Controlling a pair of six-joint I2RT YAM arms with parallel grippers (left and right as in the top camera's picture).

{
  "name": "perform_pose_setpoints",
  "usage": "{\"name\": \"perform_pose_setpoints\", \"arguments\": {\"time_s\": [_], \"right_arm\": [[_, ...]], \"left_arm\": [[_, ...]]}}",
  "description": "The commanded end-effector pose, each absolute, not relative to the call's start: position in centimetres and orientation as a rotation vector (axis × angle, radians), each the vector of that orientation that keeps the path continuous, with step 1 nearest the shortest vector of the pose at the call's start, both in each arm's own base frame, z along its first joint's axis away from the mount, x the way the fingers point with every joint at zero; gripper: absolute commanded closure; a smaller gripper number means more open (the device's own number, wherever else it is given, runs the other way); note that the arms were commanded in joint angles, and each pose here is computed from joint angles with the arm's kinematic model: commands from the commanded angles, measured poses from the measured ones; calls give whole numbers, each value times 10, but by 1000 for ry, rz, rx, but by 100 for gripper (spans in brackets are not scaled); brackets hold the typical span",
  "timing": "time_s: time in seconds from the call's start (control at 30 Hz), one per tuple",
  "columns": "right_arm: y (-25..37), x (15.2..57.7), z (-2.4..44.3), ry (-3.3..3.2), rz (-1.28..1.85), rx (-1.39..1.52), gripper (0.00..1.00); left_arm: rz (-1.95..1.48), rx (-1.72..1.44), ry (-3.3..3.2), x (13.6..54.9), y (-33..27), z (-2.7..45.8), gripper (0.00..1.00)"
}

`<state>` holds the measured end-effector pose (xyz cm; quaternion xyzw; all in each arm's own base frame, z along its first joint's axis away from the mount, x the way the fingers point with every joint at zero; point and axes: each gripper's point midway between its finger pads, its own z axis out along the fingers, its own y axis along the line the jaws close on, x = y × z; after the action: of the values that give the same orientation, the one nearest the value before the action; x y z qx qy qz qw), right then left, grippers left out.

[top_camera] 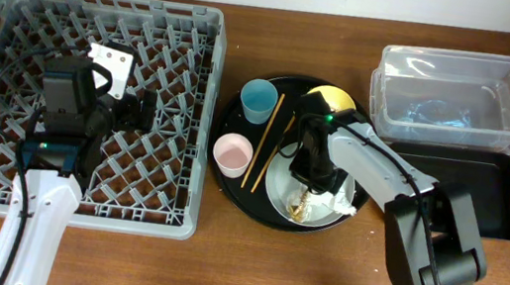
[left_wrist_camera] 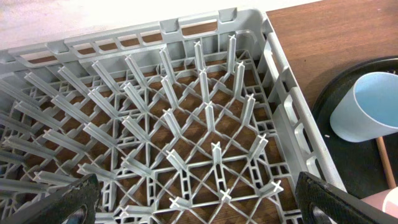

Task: Sort waste into correct bins and load items into the dishwasher rack
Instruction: 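Grasp the wrapper and tissue on the white plate with the right gripper, then carry the wrapper and tissue into the clear plastic bin, release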

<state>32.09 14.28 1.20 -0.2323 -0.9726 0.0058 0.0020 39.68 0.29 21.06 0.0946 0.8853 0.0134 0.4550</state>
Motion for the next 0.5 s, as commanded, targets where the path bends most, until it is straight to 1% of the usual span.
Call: {"name": "perform_pose_setpoints", "arguments": {"time_s": [0.0, 0.07, 0.13, 0.17, 0.23, 0.27, 0.3, 0.37, 0.47], "right_arm": [[146, 323, 12, -3048, -24, -741, 96], [151, 329, 23, -3077, -67, -684, 96], [163, 341, 50, -3143, -171, -534, 96], [165, 348, 70, -3179, -209, -474, 96], [160, 370, 141, -3301, -301, -369, 96], [153, 382, 168, -3361, -339, -349, 96], [133, 399, 198, -3440, -334, -420, 96], [85, 425, 229, -3551, -216, -624, 96], [7, 453, 239, -3582, -15, -1044, 96]], "left_arm": [[19, 216, 2157, 399, 3, 222, 0], [19, 216, 2157, 399, 3, 222, 0], [18, 216, 2157, 399, 3, 222, 0], [19, 216, 2157, 399, 3, 222, 0], [18, 217, 2157, 399, 3, 222, 0], [19, 216, 2157, 399, 3, 222, 0], [19, 216, 2157, 399, 3, 222, 0], [19, 216, 2157, 399, 3, 222, 0], [19, 216, 2157, 399, 3, 222, 0]]}}
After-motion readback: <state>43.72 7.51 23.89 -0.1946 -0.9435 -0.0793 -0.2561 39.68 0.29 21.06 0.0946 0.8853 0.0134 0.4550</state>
